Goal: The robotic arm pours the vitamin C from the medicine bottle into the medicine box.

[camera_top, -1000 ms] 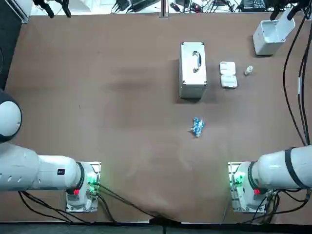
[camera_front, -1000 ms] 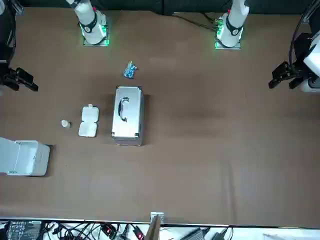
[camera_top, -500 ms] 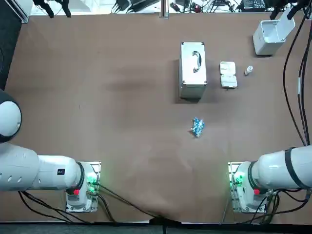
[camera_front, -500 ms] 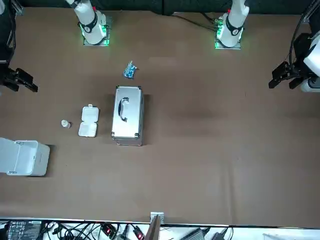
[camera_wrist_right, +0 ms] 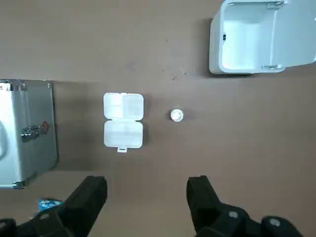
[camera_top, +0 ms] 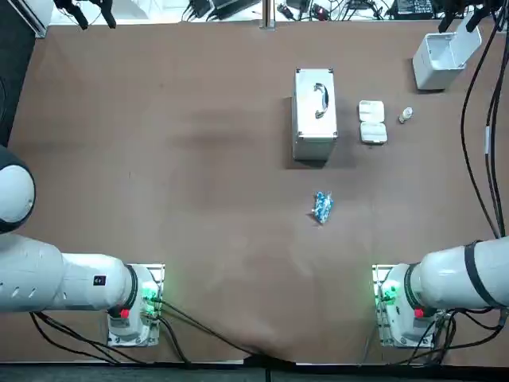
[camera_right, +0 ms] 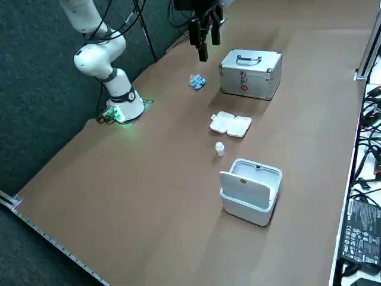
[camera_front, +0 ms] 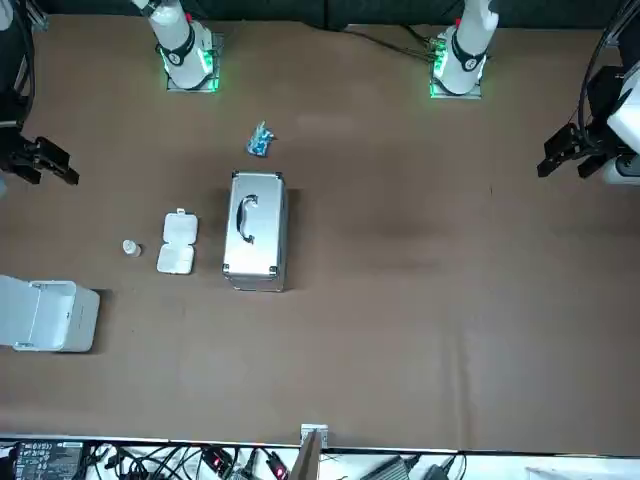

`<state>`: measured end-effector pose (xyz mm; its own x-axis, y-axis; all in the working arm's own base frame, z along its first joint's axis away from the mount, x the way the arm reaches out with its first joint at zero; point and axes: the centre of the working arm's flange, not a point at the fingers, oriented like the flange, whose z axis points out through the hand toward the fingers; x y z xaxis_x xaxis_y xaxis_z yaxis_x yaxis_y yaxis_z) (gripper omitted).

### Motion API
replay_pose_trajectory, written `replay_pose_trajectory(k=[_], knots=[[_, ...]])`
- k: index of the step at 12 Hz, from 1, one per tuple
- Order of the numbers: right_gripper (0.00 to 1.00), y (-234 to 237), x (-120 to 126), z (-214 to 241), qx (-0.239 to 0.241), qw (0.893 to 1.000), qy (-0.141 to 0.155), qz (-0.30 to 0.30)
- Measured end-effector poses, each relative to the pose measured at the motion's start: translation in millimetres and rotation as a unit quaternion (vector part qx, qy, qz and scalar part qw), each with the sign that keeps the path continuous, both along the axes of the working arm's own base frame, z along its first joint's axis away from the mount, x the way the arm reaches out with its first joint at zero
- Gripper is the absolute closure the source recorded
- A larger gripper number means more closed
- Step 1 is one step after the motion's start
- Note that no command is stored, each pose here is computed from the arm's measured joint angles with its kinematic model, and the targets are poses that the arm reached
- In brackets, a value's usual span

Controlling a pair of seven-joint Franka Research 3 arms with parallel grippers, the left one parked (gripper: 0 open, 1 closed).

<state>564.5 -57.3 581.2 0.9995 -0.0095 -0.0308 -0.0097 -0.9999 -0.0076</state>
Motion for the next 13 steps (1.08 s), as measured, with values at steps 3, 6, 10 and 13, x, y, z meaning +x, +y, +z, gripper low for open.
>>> replay_pose_trajectory(k=[3,6,10,13], knots=[[0.00,1,2,0,0.040,0.999,-0.009,-0.005],[0.00,-7,6,-12,0.055,0.998,-0.024,0.025],[0.00,-48,7,-45,0.068,0.992,-0.046,0.098],[0.00,-68,6,-61,0.066,0.984,-0.067,0.154]])
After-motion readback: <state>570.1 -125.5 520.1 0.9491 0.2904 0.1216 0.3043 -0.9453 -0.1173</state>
